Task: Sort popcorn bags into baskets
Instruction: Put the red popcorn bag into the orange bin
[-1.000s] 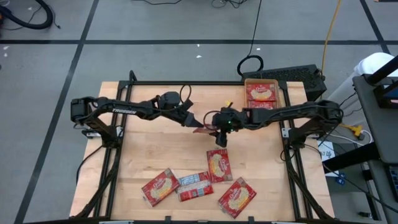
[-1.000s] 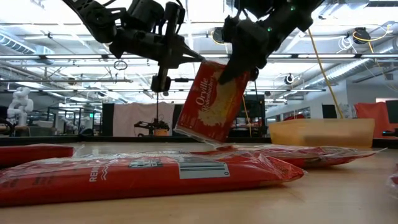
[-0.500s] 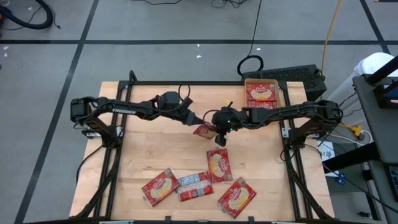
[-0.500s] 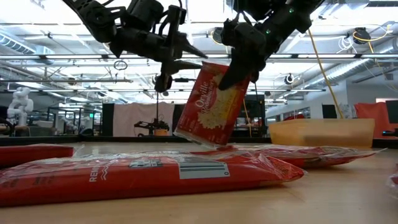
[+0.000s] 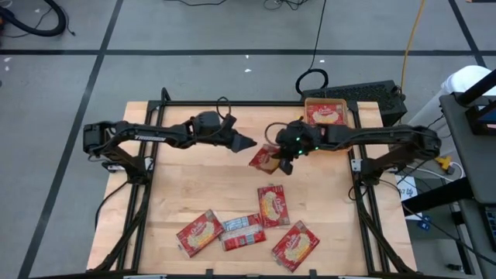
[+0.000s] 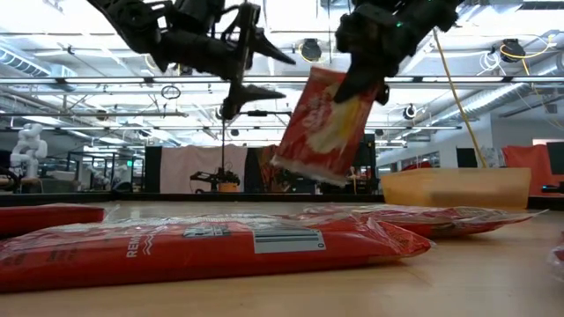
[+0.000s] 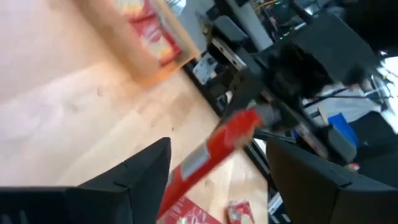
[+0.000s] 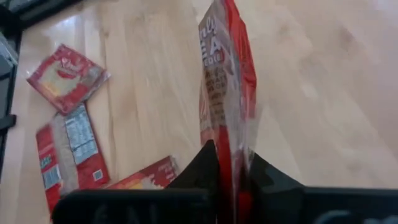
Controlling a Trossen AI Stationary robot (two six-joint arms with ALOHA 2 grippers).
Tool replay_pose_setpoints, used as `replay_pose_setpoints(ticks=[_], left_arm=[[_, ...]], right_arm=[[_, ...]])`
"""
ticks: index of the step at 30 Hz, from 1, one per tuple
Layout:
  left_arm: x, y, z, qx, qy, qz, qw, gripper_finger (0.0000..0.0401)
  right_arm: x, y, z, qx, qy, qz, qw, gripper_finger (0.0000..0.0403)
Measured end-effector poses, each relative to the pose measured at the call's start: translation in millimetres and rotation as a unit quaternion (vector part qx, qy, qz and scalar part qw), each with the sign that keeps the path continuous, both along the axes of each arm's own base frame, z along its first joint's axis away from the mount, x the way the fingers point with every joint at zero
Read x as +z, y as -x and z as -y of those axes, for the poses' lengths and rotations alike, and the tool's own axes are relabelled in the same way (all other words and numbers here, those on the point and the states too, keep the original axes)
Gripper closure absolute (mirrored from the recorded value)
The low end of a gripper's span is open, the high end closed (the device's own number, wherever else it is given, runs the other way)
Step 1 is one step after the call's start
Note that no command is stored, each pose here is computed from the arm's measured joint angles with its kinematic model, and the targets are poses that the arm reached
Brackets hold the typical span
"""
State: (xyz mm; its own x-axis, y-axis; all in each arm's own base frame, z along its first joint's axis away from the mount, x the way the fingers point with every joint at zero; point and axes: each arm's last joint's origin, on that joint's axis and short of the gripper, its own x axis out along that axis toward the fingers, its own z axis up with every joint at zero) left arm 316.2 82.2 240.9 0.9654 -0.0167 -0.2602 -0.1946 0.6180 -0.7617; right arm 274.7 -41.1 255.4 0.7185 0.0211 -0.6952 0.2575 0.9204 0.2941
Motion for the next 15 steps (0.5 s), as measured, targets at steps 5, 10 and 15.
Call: replay_pose_setpoints(ticks=[5, 10, 15], left_arm=[[12, 6, 2, -0.016, -0.068, 0.017, 0.997, 0.0144], [24, 13, 4, -0.022, -0.101, 0.033, 0.994, 0.0155], [48, 26, 7, -0.025, -0.157, 0.078, 0.984, 0.0156]], right_arm=[[21, 21, 7, -0.021, -0.005, 0.024, 0.999, 0.0382], [41, 38, 13, -0.032, -0.030, 0.072, 0.996, 0.0387], [62, 50, 17, -0.061, -0.039, 0.139, 0.988, 0.0388]])
